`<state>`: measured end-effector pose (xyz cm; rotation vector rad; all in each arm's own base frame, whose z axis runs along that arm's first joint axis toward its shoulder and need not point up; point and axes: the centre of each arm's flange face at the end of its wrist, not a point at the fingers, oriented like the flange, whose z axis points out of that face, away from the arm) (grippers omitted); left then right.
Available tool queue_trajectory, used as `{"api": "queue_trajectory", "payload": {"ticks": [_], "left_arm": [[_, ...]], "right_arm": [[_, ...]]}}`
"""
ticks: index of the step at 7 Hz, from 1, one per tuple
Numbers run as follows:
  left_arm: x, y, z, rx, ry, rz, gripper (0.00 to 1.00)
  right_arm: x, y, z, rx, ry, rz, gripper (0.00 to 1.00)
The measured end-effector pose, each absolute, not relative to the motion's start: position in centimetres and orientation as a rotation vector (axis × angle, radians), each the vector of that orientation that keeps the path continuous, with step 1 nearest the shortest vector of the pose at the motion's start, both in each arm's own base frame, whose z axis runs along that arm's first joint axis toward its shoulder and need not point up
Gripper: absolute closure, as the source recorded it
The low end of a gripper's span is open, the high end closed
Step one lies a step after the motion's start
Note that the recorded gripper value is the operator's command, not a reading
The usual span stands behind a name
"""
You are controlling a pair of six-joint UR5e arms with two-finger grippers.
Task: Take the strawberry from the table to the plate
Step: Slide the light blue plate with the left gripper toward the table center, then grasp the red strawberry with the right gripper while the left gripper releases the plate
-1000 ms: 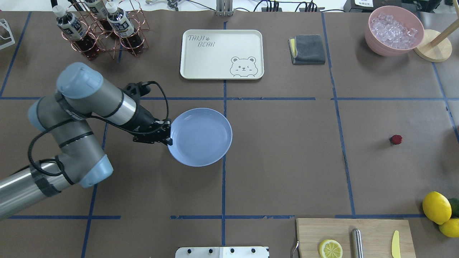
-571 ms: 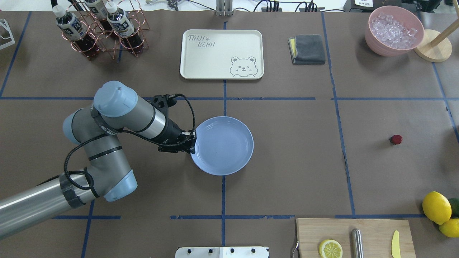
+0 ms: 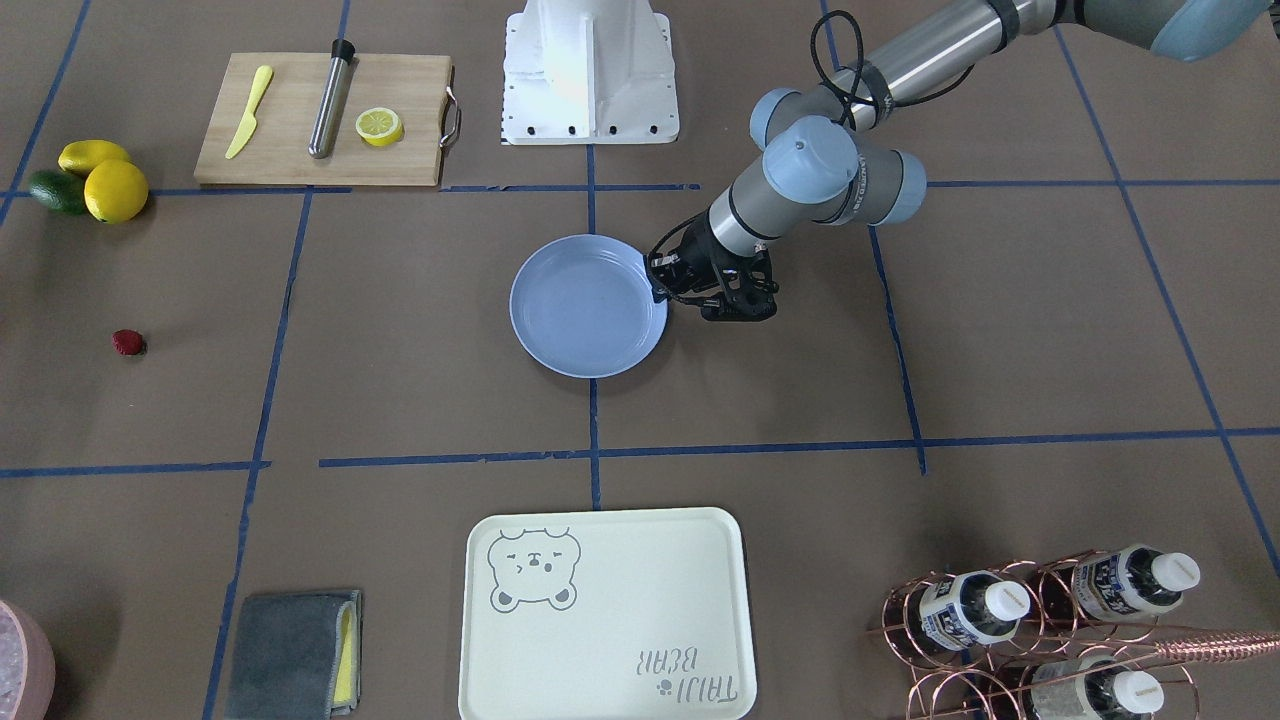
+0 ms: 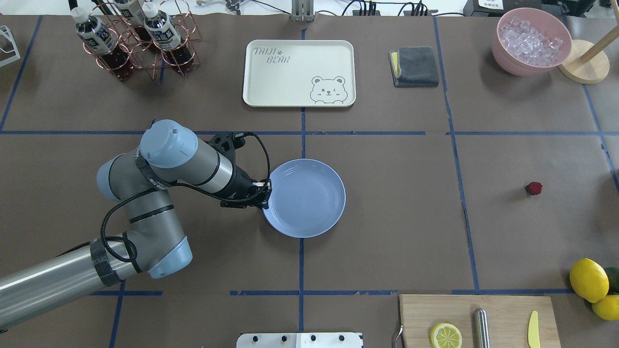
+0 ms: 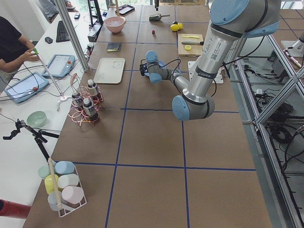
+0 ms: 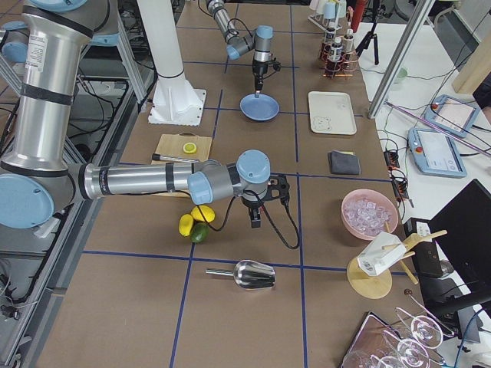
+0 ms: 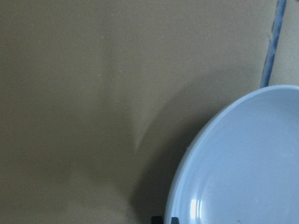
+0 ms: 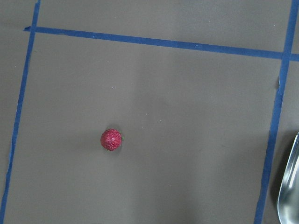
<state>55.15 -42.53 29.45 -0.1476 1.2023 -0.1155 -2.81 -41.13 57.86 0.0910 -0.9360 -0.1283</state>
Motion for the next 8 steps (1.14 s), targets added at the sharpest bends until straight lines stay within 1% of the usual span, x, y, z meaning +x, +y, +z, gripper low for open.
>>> {"api": "queue_trajectory", "payload": {"ticks": [1,3,5,6,8], "left_arm": [[55.2,-42.6,29.5,-0.14,1.201,-0.12,0.2],[54.6,-42.8,29.0,-0.113,1.222,-0.122,0.2],[51.3,-43.5,26.5,-0.07,1.282,-0.132,0.19],[50.0,-43.4,26.2,-0.059,1.295,-0.136,0.17],[49.3,-43.2,26.1,-0.051,1.302,-0.14,0.16]], "right_arm": [[-3.3,-41.1,57.7,0.089,-0.939,-0.129,0.0],[-5.0,-41.0,57.5,0.068,-0.943,-0.129,0.0],[-9.7,-40.7,56.4,0.057,-0.936,-0.062,0.0],[-12.9,-40.2,55.9,0.07,-0.917,-0.028,0.0],[-18.1,-39.7,56.6,0.11,-0.831,-0.006,0.01]]}}
